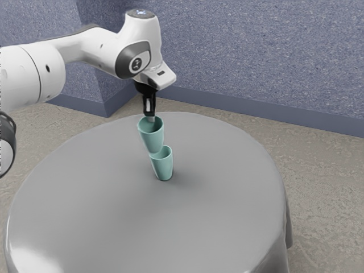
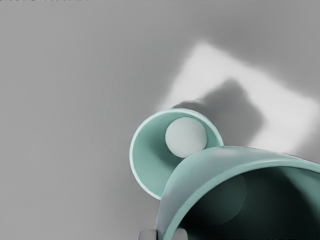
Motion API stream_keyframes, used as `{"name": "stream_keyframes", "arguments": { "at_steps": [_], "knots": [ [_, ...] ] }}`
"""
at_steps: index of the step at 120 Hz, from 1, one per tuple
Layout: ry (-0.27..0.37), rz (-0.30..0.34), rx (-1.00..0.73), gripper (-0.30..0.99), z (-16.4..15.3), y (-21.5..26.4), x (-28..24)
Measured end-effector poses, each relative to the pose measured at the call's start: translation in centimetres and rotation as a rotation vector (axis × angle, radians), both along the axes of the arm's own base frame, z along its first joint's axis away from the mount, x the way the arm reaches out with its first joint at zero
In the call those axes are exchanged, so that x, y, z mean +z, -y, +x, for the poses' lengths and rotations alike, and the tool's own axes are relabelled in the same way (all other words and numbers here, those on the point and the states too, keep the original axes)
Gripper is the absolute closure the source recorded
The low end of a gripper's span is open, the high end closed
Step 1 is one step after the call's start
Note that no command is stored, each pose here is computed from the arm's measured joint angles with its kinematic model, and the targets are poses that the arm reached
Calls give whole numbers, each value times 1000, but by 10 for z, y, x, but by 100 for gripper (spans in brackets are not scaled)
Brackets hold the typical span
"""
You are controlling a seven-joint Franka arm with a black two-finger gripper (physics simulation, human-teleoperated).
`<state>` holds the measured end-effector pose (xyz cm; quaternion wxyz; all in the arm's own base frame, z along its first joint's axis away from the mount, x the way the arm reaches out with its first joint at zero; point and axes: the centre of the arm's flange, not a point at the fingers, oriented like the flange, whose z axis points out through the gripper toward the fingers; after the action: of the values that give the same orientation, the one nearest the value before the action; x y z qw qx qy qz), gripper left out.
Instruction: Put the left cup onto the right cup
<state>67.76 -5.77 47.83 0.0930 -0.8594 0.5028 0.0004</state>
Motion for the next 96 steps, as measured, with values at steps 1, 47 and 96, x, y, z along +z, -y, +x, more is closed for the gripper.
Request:
{"name": "stream_keyframes", "arguments": {
  "at_steps": [1,47,96],
  "knots": [
    [1,0,-1,79,0,0,0],
    [13,-12,-24,79,14,4,-13],
    [-5,-30,-30,79,15,3,-27]
  ]
}}
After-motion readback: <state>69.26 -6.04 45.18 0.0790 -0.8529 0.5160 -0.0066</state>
